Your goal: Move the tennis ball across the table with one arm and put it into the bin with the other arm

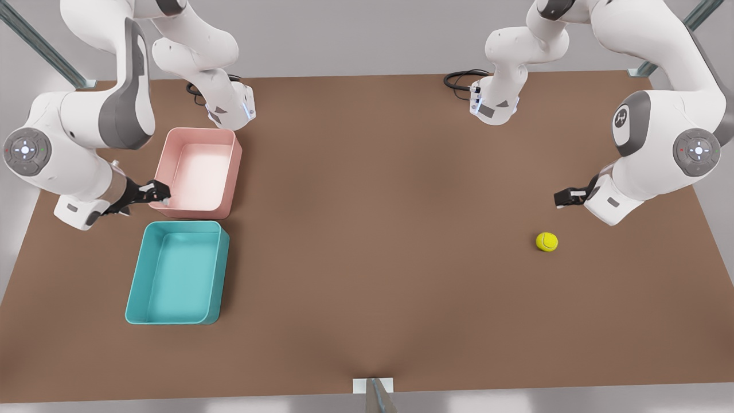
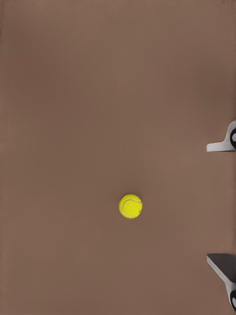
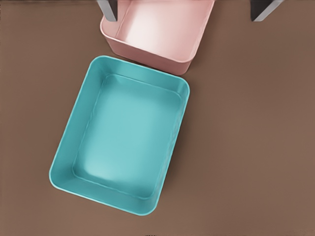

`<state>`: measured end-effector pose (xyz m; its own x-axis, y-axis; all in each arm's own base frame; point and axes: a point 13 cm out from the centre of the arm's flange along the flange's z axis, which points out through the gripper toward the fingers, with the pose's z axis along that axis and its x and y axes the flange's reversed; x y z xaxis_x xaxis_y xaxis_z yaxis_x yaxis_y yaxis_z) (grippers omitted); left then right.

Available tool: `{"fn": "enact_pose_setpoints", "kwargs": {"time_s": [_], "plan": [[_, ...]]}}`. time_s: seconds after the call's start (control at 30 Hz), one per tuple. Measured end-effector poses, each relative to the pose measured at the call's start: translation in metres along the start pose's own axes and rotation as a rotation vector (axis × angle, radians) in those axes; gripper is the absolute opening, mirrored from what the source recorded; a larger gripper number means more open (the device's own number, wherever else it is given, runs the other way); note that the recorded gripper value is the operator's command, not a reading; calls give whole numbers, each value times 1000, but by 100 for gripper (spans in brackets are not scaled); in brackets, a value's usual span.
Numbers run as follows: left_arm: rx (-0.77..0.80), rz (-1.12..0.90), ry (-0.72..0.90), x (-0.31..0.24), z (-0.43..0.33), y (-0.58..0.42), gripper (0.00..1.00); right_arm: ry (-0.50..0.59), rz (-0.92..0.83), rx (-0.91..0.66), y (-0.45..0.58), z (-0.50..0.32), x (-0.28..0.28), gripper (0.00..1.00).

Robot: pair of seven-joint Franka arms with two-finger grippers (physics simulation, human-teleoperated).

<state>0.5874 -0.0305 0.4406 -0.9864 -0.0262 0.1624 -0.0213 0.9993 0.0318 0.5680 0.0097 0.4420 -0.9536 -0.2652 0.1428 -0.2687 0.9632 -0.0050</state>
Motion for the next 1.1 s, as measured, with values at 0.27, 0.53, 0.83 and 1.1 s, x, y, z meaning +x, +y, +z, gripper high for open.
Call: {"fn": "enact_pose_setpoints", "kwargs": {"time_s": [0.27, 0.53, 0.83, 1.1], "plan": [[-27, 20, 116, -45, 108, 75, 21, 29, 83, -14, 7, 33, -22, 100], [78, 447, 128, -73, 278, 172, 21, -10, 117, 63, 3, 33, -51, 100], [25, 1055, 89, -59, 337, 169, 21, -34, 182, 74, -13, 27, -56, 100], [-30, 1359, 51, -57, 374, 171, 21, -30, 209, 74, -15, 30, -56, 100]]}}
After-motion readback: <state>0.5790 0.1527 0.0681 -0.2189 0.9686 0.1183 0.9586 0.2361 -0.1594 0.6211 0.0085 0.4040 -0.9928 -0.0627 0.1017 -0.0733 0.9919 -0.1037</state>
